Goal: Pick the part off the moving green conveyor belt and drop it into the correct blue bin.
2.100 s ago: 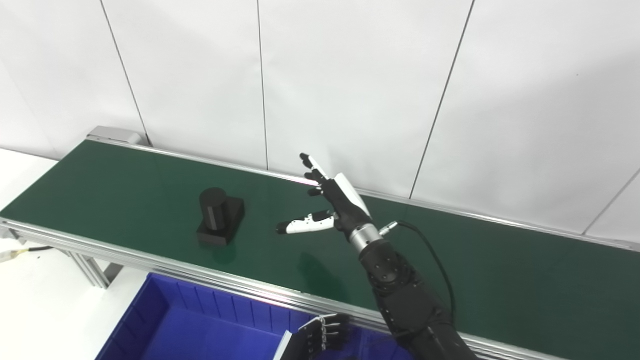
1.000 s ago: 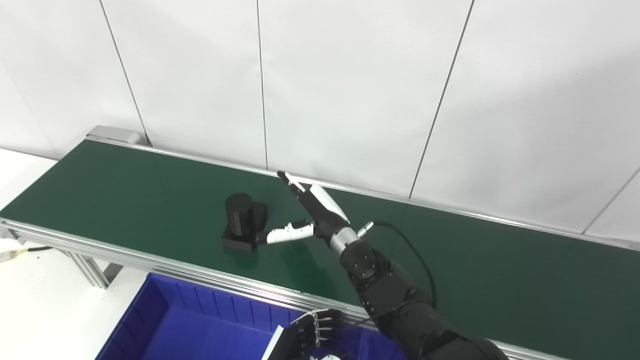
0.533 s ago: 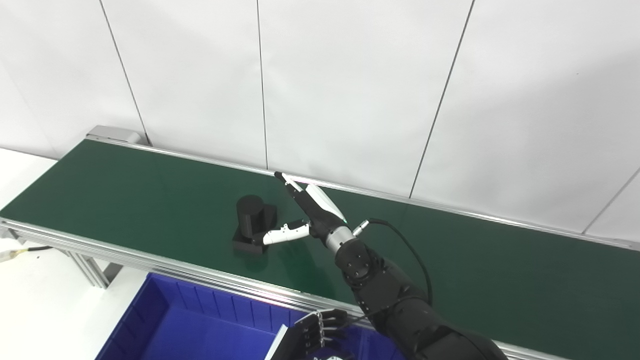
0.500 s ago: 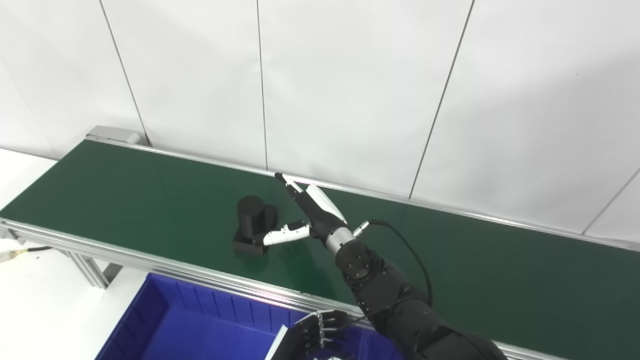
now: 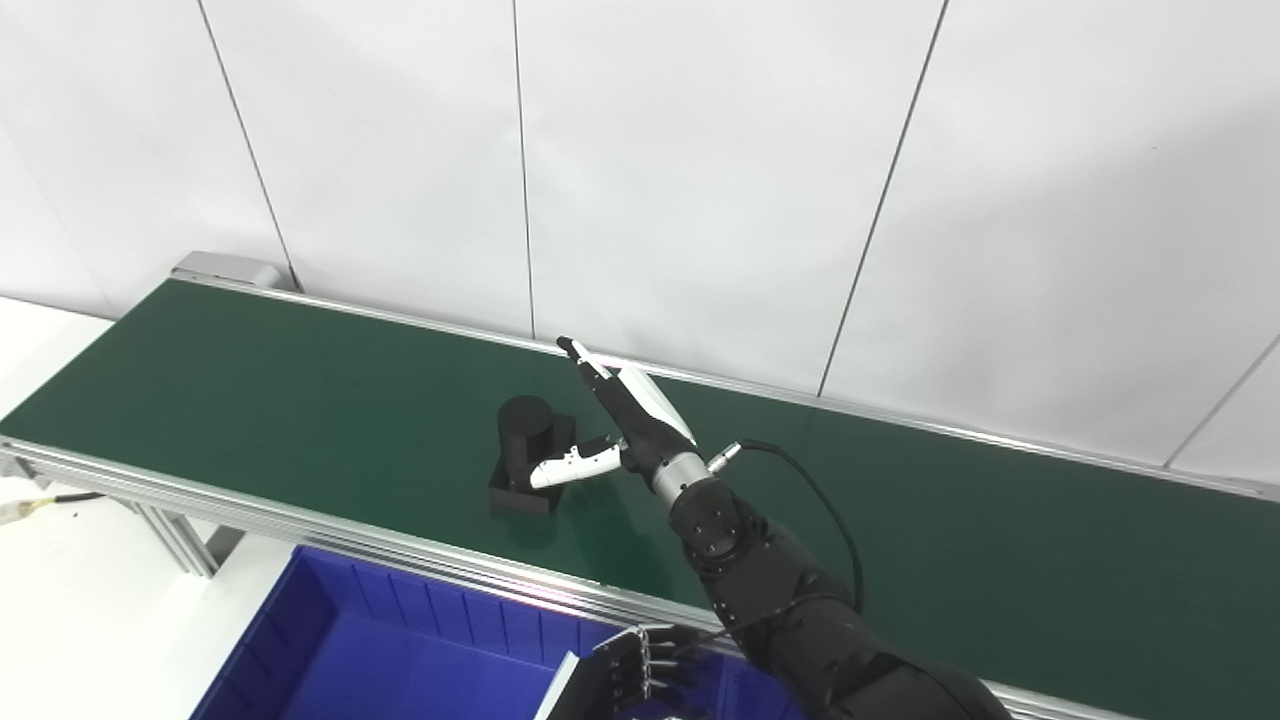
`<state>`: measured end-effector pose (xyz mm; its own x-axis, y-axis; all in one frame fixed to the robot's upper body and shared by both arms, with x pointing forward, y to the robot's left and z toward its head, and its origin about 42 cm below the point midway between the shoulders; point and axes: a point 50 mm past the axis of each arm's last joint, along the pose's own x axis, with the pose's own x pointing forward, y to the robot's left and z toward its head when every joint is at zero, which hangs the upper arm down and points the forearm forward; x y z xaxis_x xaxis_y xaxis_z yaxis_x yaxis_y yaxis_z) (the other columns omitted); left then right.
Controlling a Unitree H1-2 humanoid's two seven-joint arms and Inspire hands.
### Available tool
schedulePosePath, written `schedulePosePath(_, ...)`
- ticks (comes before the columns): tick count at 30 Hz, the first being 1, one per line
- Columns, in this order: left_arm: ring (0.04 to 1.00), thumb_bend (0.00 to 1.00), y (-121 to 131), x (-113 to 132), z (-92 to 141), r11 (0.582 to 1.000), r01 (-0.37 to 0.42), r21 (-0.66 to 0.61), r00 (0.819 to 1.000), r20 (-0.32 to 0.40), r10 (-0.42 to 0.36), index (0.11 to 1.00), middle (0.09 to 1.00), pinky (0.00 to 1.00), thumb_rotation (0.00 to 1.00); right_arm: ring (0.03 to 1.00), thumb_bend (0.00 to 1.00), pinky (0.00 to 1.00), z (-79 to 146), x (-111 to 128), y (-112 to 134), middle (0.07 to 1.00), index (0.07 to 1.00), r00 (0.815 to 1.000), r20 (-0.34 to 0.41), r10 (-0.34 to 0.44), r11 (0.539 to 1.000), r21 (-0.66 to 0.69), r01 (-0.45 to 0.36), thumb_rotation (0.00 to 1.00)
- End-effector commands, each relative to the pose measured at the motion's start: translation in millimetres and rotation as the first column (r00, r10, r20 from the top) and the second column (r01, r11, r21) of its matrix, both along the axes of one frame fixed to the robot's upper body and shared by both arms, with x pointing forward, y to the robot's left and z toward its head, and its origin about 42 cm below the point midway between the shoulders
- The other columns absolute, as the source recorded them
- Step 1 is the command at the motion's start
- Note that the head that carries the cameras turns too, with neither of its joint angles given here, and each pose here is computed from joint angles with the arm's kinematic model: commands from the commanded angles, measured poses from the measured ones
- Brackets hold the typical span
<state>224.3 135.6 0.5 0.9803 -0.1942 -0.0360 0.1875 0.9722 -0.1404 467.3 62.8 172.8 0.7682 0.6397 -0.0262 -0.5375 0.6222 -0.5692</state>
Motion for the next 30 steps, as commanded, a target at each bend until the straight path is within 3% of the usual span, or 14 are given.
schedulePosePath(1,0.619,0.6,0.2,5.4,7.2,1.0,0.006,0.003,0.998,0.061,-0.006,0.687,0.674,0.53,0.0,0.917,0.89,0.89,20.7,-3.7,20.9,0.924,1.0,0.997,0.066,0.029,0.997,0.065,-0.034,0.27)
schedulePosePath(2,0.624,0.6,0.5,5.7,7.0,1.0,0.009,0.0,0.998,0.06,-0.009,0.69,0.676,0.54,0.0,0.887,0.89,0.82,19.9,-3.6,20.3,0.911,1.0,0.998,0.058,0.018,0.997,0.073,-0.022,0.24)
schedulePosePath(6,0.626,0.59,0.3,6.3,9.2,1.0,0.005,0.006,0.998,0.069,-0.006,0.686,0.672,0.56,0.0,0.886,0.86,0.76,16.8,-2.1,16.7,0.923,0.997,0.999,0.036,-0.008,0.997,0.074,0.005,0.15)
schedulePosePath(15,0.653,0.59,1.5,4.9,8.6,1.0,0.012,0.025,0.997,0.069,-0.014,0.682,0.68,0.61,0.0,0.916,0.83,0.77,9.1,-2.0,11.6,0.938,0.98,0.999,-0.006,-0.052,0.995,0.083,0.052,0.01)
schedulePosePath(22,0.655,0.56,-0.9,3.6,9.8,1.0,0.002,0.025,0.997,0.072,-0.003,0.674,0.675,0.63,0.0,0.906,0.79,0.78,-0.1,-2.5,6.0,0.92,0.976,0.995,-0.051,-0.083,0.993,0.075,0.087,0.0)
schedulePosePath(30,0.659,0.56,-2.4,1.4,8.2,0.999,0.001,0.039,0.998,0.066,-0.004,0.675,0.676,0.64,0.0,0.899,0.8,0.77,-7.8,-5.1,2.6,0.915,0.965,0.995,-0.051,-0.087,0.994,0.059,0.09,0.0)
